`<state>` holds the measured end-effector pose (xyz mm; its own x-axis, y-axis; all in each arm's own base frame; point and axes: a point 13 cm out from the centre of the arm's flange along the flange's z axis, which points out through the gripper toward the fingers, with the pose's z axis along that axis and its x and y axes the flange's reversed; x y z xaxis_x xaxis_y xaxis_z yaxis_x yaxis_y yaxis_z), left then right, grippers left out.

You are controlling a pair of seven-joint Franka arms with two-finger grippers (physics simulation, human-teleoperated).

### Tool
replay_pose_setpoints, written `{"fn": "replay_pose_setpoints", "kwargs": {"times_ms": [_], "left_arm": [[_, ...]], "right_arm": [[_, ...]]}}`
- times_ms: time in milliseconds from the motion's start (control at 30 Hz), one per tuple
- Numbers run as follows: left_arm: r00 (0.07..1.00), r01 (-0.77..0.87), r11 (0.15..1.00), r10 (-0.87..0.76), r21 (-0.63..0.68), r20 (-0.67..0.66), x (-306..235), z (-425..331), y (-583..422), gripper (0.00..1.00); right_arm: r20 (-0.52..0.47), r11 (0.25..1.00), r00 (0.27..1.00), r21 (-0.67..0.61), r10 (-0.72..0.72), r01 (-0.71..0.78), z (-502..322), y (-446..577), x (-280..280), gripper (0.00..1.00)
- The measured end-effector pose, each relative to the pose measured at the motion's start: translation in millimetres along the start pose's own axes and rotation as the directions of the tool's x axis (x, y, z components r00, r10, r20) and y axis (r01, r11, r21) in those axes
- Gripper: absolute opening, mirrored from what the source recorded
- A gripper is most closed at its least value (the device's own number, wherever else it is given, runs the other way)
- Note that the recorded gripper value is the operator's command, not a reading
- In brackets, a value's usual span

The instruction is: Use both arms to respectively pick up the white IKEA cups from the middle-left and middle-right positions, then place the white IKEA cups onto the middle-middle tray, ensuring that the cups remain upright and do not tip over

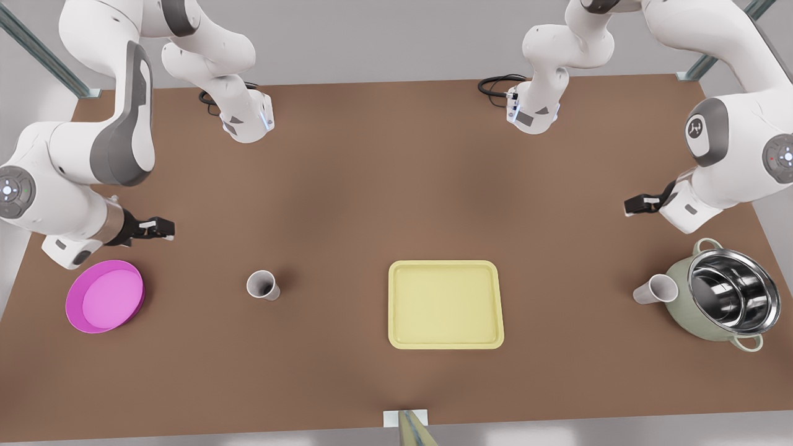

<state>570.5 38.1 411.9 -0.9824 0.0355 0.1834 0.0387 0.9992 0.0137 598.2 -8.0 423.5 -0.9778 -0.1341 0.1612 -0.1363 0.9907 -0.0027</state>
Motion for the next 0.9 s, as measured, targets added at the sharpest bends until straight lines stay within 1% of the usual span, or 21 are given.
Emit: {"fn": "replay_pose_setpoints", "kwargs": {"times_ms": [67, 100, 167, 233, 333, 433, 567, 733, 900], "left_arm": [[1.000, -0.001, 1.000, 0.001, -0.002, 0.007, -2, 0, 0, 1.00], [1.000, 0.003, 1.000, -0.003, -0.003, 0.001, -5, 5, 3, 1.00], [0.999, 0.049, 0.999, -0.049, -0.001, -0.023, -31, 39, 29, 1.00], [0.994, 0.101, 0.995, -0.100, 0.008, -0.049, -64, 94, 59, 1.00], [0.990, 0.132, 0.991, -0.131, 0.015, -0.042, -97, 158, 78, 1.00], [0.985, 0.170, 0.985, -0.170, 0.017, 0.004, -115, 190, 106, 1.00], [0.980, 0.187, 0.982, -0.186, 0.005, 0.073, -136, 209, 125, 1.00], [0.973, 0.183, 0.983, -0.180, -0.009, 0.145, -160, 221, 129, 1.00], [0.969, 0.192, 0.981, -0.187, -0.015, 0.160, -167, 243, 137, 1.00]], "right_arm": [[0.000, 1.000, 1.000, 0.004, -0.007, 0.007, 3, 0, -3, 1.00], [-0.022, 1.000, 1.000, 0.005, -0.013, 0.013, 16, 1, -8, 1.00], [-0.101, 0.998, 0.993, 0.015, -0.055, 0.057, 70, 24, -29, 1.00], [-0.131, 0.994, 0.986, 0.021, -0.102, 0.105, 114, 53, -50, 1.00], [-0.097, 0.992, 0.988, 0.011, -0.121, 0.122, 155, 69, -81, 1.00], [-0.057, 0.993, 0.991, -0.009, -0.122, 0.122, 196, 83, -107, 1.00], [-0.014, 0.993, 0.994, -0.033, -0.110, 0.109, 233, 93, -114, 1.00], [0.034, 0.995, 0.996, -0.052, -0.080, 0.082, 258, 94, -114, 1.00], [0.054, 0.996, 0.996, -0.056, -0.066, 0.069, 274, 95, -115, 1.00]]}}
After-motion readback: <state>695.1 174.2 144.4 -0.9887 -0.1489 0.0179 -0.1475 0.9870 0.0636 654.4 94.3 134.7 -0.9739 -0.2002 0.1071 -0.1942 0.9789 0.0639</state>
